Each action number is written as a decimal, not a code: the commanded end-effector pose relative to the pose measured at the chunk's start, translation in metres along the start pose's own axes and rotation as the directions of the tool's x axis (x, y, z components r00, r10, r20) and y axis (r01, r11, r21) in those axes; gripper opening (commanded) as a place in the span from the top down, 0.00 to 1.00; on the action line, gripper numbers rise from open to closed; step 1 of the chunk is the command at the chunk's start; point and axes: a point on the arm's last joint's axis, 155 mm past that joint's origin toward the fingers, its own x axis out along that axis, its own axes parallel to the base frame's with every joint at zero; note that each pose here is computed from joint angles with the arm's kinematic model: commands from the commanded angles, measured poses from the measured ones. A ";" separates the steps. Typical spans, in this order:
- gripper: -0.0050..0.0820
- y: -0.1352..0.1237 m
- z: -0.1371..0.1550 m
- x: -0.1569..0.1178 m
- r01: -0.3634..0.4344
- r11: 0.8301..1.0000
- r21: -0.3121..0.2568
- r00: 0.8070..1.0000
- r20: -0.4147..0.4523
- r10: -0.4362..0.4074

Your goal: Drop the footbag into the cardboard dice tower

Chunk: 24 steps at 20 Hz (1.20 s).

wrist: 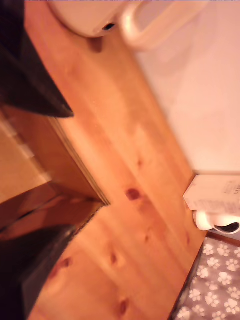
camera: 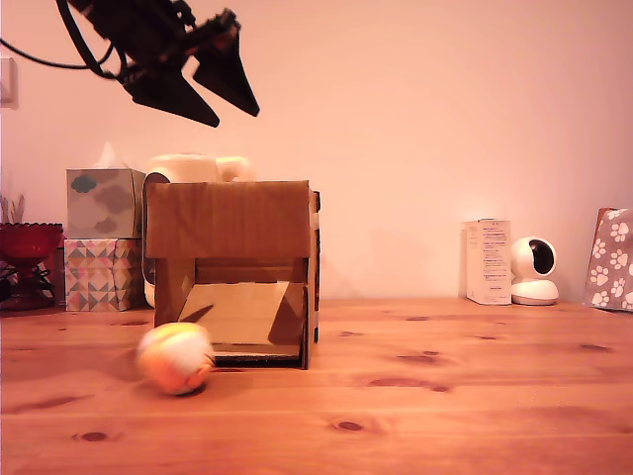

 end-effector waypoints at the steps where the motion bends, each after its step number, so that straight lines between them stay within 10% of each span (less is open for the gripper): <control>1: 0.81 -0.007 -0.018 -0.002 0.020 1.000 -0.020 0.998 -0.066 -0.022; 2: 0.99 -0.011 -0.024 -0.004 0.039 0.999 -0.026 0.995 -0.089 -0.041; 24: 0.96 -0.038 -0.124 -0.062 0.023 0.983 -0.180 0.999 0.049 -0.014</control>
